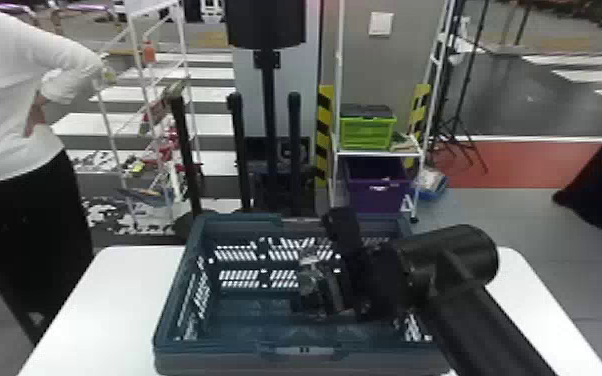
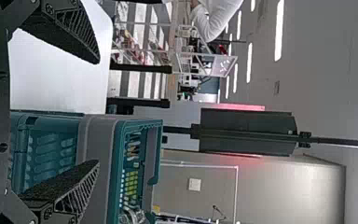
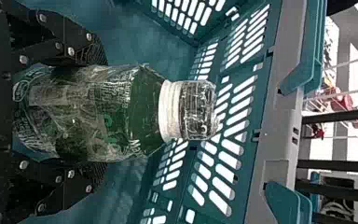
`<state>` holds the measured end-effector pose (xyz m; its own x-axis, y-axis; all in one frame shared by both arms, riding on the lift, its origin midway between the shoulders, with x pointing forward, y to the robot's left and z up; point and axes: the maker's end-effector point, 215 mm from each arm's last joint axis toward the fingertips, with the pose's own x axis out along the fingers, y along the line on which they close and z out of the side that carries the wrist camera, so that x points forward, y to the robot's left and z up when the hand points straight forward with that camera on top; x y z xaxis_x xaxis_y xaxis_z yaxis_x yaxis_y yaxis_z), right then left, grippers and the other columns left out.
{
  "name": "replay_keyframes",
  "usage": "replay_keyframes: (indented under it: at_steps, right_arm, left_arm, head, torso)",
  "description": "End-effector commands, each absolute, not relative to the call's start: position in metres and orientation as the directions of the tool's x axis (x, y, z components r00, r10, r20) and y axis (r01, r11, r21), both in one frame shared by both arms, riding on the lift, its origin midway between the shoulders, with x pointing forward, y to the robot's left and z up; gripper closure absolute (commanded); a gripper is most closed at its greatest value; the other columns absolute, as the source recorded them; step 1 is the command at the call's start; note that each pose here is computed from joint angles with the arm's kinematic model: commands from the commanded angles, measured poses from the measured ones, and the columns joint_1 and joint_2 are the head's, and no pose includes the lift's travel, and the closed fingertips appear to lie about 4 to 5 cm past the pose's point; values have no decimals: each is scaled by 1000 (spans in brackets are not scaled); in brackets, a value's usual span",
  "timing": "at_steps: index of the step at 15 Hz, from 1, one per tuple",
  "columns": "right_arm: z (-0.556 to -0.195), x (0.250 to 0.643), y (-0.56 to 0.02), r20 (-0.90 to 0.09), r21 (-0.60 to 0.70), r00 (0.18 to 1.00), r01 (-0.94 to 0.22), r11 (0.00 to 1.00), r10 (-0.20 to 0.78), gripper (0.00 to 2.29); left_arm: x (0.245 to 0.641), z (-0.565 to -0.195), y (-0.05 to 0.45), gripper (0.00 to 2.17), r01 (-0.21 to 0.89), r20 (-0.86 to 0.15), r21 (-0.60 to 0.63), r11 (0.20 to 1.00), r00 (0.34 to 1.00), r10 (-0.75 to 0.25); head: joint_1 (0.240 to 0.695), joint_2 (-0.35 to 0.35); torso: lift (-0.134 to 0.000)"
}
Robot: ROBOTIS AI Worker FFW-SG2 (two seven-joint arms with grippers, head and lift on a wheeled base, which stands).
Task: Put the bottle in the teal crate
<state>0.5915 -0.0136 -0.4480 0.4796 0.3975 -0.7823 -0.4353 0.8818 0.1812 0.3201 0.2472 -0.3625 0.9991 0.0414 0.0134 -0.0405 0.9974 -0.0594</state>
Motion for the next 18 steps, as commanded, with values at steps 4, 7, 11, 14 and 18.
replay_keyframes:
  at_steps: [4,7,11,14,18]
  right_arm:
    - [-444,595,-4,-760,223,482,-436,872,436,-1]
    - [-434,603,5,-720,235,517,-447,863,464,33]
    - [-390,613,24,-614,226,602,-486,844,511,53]
    - [-350,598,38,-524,199,662,-516,833,535,60]
    - [-321,567,5,-406,76,788,-475,877,462,76]
  left_arm:
    - [321,-363,248,124,-42,14,-58,997,999,43]
    - [321,-364,249,124,-42,13,-58,997,999,43]
    - [320,-359,254,124,-47,28,-66,997,998,49]
    - [318,-360,255,124,-48,28,-67,997,998,50]
    - [318,-358,255,124,-46,34,-69,997,998,49]
  head:
    - [499,0]
    - [499,0]
    - [499,0]
    - [499,0]
    - [499,0]
  torso:
    - [0]
    - [0]
    - [0]
    - [0]
    - [0]
